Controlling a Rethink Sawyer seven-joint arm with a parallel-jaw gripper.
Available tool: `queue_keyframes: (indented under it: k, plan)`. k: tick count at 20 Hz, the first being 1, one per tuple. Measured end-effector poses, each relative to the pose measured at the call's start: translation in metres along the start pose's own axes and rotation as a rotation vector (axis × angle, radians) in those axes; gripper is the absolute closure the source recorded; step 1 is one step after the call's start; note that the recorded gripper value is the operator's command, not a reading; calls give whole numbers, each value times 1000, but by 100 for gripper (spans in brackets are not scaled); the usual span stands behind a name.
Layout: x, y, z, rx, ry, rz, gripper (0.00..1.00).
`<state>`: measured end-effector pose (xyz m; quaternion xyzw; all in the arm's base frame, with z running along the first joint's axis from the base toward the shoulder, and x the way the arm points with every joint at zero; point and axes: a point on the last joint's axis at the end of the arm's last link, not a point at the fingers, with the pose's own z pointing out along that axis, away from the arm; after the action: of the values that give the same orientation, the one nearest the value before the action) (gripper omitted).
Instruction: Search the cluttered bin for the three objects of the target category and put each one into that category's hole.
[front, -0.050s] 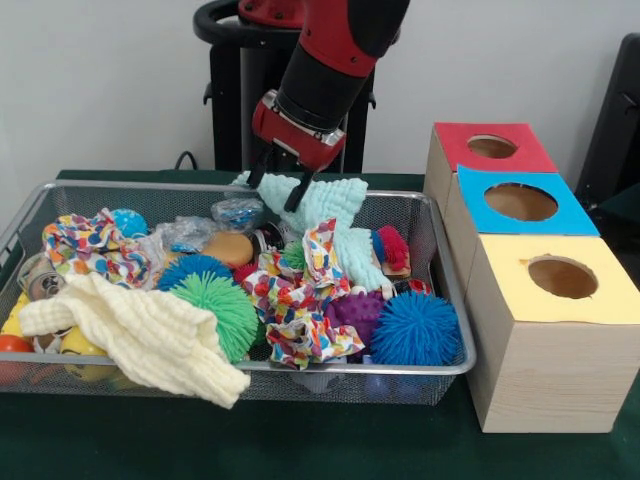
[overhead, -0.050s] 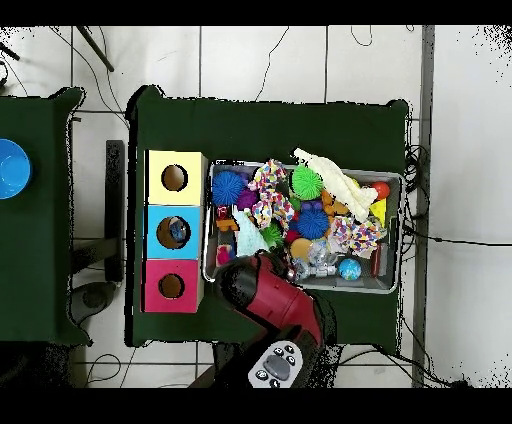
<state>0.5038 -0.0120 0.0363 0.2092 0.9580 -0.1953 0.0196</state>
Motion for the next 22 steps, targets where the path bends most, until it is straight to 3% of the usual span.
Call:
queue_keyframes:
  k: [10,22]
  plan:
    - [-2,-10,-1,23,-3,10,0]
    - [16,-6,19,52,33,-14,0]
